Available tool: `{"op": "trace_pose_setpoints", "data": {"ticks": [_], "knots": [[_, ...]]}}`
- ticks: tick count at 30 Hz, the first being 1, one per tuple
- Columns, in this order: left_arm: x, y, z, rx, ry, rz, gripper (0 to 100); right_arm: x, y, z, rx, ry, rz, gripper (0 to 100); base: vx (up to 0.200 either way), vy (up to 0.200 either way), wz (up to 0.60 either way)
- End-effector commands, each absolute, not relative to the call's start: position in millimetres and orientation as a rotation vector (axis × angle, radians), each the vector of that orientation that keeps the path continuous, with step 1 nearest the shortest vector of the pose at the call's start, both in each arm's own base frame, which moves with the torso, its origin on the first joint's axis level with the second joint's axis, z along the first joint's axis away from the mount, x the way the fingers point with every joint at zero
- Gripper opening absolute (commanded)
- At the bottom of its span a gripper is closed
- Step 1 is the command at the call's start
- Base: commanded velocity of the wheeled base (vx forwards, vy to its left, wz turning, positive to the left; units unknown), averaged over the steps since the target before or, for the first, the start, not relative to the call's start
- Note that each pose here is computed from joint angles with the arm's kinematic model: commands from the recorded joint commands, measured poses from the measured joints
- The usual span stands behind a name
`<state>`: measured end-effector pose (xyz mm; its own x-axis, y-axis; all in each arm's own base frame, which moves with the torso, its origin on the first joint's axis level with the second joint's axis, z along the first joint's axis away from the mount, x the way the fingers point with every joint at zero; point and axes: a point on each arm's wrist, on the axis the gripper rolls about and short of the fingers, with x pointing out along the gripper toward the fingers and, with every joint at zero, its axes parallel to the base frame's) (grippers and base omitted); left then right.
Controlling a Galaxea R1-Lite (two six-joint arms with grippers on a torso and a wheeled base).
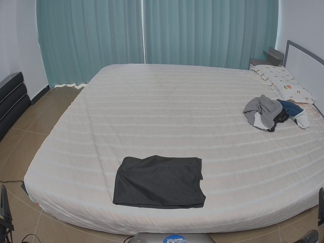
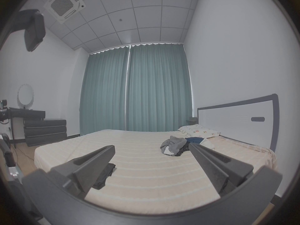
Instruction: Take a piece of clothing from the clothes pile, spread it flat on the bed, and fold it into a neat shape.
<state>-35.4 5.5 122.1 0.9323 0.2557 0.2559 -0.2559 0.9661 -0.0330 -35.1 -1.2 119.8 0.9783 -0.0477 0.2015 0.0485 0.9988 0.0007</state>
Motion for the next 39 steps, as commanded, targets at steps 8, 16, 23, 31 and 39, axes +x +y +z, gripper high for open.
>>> {"op": "trace_pose_setpoints", "data": {"ticks": [8,16,23,31,39], "knots": [[-22,3,82,-0.029,-0.057,0.131,100,-23,-1,75,-0.002,0.011,-0.034,100,0.0,0.0,0.0],[-22,0,82,-0.047,-0.052,0.005,100,-23,-1,76,-0.005,0.0,-0.032,100,0.0,0.0,0.0],[-22,0,77,-0.015,0.004,0.022,100,-23,0,76,-0.014,-0.003,-0.003,100,0.0,0.0,0.0],[-22,0,76,-0.012,0.004,0.017,100,-23,0,76,-0.015,-0.002,0.005,100,0.0,0.0,0.0],[-22,0,76,-0.012,0.004,0.018,100,-23,0,76,-0.012,0.0,0.006,100,0.0,0.0,0.0]]}}
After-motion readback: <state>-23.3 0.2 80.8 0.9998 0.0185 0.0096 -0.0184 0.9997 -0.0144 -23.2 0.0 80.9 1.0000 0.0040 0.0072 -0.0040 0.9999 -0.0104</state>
